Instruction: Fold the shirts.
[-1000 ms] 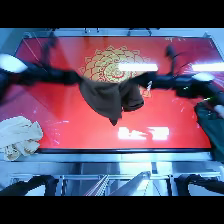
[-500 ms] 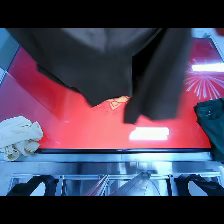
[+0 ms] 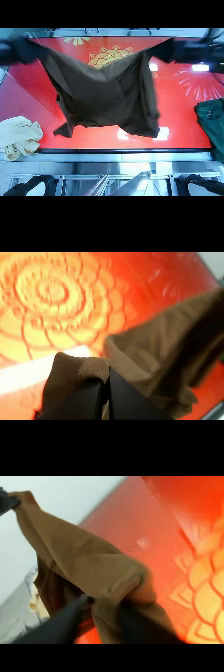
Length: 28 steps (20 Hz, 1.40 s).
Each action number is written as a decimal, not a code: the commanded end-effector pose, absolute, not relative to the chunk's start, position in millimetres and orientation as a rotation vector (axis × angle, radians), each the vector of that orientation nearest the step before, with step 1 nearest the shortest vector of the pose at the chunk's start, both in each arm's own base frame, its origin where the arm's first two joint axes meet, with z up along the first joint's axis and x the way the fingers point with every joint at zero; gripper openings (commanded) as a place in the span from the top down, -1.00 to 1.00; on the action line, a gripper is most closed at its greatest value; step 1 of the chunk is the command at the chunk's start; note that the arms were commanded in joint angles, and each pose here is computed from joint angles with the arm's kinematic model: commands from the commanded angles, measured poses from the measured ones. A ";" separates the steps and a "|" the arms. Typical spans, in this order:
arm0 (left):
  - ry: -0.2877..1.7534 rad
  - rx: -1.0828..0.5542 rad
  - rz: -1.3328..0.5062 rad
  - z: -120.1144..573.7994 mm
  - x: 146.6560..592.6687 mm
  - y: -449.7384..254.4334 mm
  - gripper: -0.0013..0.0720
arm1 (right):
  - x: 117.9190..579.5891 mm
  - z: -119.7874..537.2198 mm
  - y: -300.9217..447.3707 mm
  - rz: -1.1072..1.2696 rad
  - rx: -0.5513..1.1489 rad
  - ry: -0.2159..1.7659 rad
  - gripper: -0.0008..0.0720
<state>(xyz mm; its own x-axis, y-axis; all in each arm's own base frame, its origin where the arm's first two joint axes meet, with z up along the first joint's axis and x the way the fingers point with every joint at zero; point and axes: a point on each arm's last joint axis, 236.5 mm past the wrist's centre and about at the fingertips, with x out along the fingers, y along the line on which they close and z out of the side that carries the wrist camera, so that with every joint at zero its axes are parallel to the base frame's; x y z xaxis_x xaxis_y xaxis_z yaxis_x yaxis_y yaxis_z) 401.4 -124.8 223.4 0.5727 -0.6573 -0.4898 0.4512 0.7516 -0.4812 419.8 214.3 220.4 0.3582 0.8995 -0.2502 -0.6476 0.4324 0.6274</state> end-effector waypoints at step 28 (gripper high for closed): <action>1.422 -0.425 -0.484 -74.2 354.5 -84.3 0.91 | 278.0 -88.7 153.5 0.643 0.872 1.472 0.92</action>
